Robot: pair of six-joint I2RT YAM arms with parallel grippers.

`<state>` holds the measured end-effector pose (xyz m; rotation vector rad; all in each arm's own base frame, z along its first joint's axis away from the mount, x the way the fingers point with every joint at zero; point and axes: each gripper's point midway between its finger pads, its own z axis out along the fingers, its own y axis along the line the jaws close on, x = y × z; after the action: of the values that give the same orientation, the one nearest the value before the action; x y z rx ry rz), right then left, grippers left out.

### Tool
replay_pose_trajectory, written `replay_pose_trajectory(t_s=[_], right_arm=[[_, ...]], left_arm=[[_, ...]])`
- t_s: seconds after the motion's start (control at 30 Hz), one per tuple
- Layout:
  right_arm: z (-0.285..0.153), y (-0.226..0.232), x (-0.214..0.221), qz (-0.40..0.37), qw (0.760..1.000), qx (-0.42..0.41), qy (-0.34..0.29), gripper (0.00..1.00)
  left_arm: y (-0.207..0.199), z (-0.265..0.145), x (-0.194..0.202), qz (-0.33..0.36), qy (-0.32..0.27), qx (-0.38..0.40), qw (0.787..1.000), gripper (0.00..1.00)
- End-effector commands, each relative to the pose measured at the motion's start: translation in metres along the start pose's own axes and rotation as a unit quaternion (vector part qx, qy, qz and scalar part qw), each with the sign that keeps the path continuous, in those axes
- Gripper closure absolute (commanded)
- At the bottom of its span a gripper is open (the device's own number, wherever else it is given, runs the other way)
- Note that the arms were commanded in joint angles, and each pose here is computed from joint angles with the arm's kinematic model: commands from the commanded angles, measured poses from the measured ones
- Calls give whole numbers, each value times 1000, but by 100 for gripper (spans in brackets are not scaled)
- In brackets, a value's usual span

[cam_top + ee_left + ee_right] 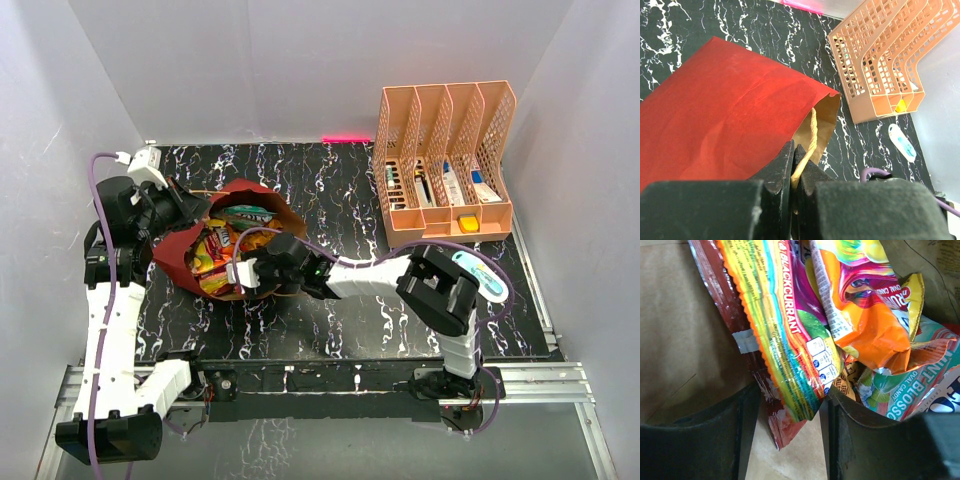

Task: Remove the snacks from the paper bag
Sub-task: Take out the snack from the paper bag.

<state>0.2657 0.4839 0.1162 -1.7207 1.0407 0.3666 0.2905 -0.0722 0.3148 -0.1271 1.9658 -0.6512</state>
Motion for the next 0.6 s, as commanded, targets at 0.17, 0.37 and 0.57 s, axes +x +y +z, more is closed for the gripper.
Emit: replay_pose_trajectory(t_s=[0.17,0.37,0.57], right_arm=[[16,-59,-21,55,989,121,-61,46],[-5,-73,-11,101,981,155,-66,31],[-13,-55,-4,84,991,75,-78,37]], left_arm=[[-6,-6,-18,-1,-24,-7,1000,100],[17,-11,-33,-21,-50,-89,995,100],[24,-8,-44,-23,-58,-115,991,100]])
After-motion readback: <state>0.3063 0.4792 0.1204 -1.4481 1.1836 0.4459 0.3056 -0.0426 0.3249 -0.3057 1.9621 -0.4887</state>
